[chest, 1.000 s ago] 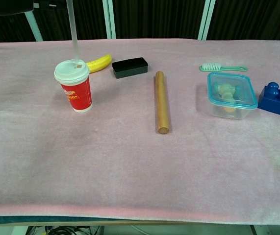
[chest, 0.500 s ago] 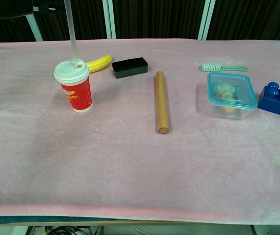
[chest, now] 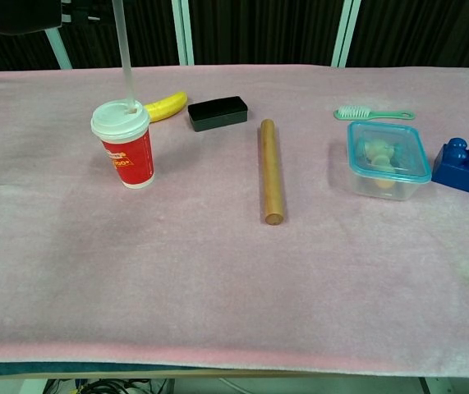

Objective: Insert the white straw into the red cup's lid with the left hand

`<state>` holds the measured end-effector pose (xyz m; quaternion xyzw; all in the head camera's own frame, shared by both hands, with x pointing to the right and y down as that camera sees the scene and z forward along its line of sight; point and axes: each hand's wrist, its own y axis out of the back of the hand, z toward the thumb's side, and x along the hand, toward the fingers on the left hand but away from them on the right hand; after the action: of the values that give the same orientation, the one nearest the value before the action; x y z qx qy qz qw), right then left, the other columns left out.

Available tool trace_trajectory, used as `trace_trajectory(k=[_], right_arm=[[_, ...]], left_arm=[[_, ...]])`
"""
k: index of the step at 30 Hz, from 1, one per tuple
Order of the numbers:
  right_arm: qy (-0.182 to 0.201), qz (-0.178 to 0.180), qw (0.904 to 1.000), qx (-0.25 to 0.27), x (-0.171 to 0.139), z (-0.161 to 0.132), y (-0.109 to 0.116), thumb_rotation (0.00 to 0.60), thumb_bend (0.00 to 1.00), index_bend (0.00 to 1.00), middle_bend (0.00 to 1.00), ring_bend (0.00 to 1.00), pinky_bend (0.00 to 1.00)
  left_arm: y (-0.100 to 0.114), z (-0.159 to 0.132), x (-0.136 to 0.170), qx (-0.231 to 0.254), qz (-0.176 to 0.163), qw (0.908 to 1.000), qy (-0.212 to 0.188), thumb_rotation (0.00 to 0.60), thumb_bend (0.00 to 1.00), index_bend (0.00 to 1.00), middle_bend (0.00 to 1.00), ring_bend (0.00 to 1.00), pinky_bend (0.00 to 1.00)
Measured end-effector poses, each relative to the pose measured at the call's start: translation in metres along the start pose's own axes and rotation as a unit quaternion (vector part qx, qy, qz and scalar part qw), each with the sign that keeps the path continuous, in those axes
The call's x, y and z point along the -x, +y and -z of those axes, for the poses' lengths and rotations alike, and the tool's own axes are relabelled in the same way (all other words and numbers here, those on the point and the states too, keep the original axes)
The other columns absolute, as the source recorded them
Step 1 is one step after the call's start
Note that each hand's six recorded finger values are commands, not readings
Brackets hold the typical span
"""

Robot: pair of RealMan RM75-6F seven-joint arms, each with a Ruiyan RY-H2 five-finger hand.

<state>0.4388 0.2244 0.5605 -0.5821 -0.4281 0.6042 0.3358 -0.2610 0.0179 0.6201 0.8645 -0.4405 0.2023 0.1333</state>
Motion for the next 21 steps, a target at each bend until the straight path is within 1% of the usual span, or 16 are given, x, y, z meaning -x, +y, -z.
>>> trace_trajectory(k=[8,21], right_arm=[[0.0,-0.001,1.0,0.0,-0.0001,-0.0001,-0.0003,0.6,0.23,0.08,0.03,0.06,0.18],[-0.001,-0.001,1.0,-0.001,-0.0002,0.0001,-0.0002,0.6,0.23,0.08,0.03,0.06,0.18]], left_arm=[[0.0028,0.0012,-0.0019,0.002,-0.003,1.0,0.002,0.6,0.44,0.59,0.33,0.05,0.1],[0.0009,0.006,-0.0031,-0.006,0.004,0.9999,0.009,0.6,0.44,0.59,0.33,0.05,0.1]])
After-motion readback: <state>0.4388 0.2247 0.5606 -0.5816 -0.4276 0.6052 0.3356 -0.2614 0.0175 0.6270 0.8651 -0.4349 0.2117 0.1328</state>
